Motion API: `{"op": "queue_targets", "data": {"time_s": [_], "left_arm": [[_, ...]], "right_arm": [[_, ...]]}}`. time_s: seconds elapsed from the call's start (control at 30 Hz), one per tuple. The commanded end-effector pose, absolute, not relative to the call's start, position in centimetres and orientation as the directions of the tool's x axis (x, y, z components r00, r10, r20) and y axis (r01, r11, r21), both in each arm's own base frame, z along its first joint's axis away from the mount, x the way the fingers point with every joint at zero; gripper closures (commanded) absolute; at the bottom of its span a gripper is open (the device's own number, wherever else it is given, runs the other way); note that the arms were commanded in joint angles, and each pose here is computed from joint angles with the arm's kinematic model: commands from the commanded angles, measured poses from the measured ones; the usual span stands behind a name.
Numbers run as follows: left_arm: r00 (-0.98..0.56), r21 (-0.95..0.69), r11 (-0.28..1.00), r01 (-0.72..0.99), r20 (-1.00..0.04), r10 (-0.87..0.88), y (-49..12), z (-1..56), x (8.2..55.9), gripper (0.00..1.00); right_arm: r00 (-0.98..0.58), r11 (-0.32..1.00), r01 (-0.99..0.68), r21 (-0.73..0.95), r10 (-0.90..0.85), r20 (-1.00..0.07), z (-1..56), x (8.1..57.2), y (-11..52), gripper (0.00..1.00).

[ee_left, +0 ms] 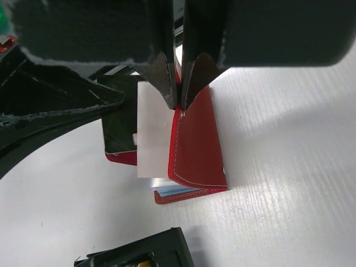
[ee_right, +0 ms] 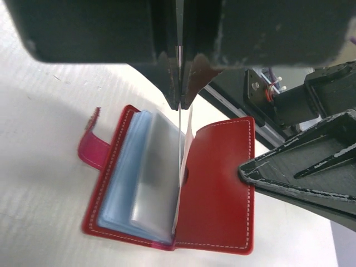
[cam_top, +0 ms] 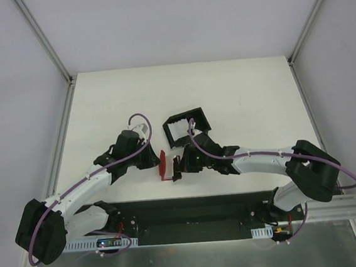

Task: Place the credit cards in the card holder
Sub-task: Turn over the card slot in the card holder.

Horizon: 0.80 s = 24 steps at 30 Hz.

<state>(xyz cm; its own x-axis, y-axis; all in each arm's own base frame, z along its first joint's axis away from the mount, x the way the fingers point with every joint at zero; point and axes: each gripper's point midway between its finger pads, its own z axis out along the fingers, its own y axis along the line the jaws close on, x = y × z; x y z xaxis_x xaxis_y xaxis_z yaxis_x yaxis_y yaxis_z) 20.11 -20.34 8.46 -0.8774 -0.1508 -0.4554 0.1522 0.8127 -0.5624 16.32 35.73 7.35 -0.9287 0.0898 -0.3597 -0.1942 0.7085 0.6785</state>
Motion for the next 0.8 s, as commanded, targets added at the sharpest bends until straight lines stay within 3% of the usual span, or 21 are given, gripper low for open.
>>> {"op": "queue_targets", "data": {"time_s": [0.0,0.13,0.77], "left_arm": [[-0.898,-0.483,0.869,0.109,-0.422,-0.122,-18.4,6.2,18.8,1.0],[-0.905,-0.441,0.894,0.079,-0.408,-0.121,-17.3,4.8,18.1,1.0],[-0.925,-0.349,0.937,0.012,-0.36,-0.122,-14.7,2.6,16.3,1.0]], "right_arm": [[-0.884,0.723,-0.219,0.656,0.138,-0.447,9.9,17.8,34.8,1.0],[-0.855,0.739,-0.215,0.638,0.173,-0.489,10.5,18.5,33.4,0.99],[-0.863,0.777,-0.172,0.605,0.178,-0.473,8.9,18.4,31.6,1.0]]}}
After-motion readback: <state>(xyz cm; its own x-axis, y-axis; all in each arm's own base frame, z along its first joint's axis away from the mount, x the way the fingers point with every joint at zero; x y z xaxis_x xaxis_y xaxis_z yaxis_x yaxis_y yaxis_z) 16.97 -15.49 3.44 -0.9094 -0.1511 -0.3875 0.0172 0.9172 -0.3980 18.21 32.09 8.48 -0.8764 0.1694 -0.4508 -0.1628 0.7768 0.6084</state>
